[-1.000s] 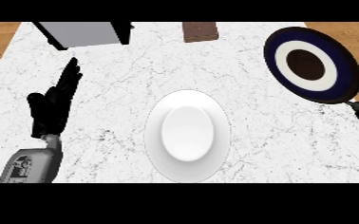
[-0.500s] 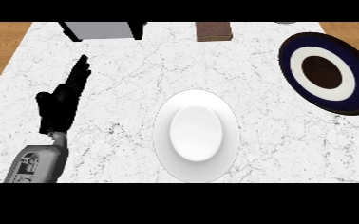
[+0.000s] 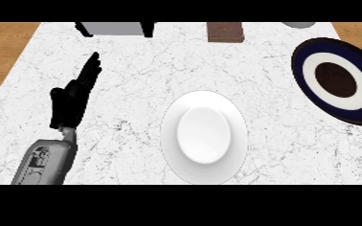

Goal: Pick the eggplant from the plate and place it in the plate

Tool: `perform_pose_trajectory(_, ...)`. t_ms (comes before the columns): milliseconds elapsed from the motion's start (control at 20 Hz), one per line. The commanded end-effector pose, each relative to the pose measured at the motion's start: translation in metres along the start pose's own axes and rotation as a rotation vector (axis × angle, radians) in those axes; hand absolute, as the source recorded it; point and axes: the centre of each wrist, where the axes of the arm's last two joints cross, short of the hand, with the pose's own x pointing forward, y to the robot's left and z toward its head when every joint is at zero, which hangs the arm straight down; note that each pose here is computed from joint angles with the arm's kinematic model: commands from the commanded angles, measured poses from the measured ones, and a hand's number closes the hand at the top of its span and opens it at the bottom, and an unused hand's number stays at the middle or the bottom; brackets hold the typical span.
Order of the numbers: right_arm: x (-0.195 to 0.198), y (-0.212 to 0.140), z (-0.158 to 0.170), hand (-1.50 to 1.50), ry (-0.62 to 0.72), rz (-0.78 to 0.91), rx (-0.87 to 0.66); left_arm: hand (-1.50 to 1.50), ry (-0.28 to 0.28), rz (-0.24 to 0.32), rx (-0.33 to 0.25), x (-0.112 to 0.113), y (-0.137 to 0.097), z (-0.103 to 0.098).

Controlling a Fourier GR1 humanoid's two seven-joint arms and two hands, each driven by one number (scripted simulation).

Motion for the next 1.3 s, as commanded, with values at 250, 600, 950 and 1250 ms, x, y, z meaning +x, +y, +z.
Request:
perform_pose_trajectory(250,0.032,0.077,-0.066,1.5,-0.027,-0.059,0.094,0.0,-0.016,-0.005,-0.02,0.006,-0.012,0.004)
perform_pose_trajectory(600,0.037,0.123,-0.076,1.5,0.016,0.195,0.202,0.0,0.005,-0.001,-0.02,0.015,0.007,-0.015)
perform_pose_trajectory(950,0.042,0.189,-0.082,-1.5,0.168,-0.048,0.276,0.0,-0.004,0.013,-0.021,0.009,-0.012,-0.013)
perform_pose_trajectory(1250,0.027,0.201,-0.066,-1.5,0.126,-0.157,0.255,0.0,-0.016,-0.014,-0.007,0.011,0.0,-0.01)
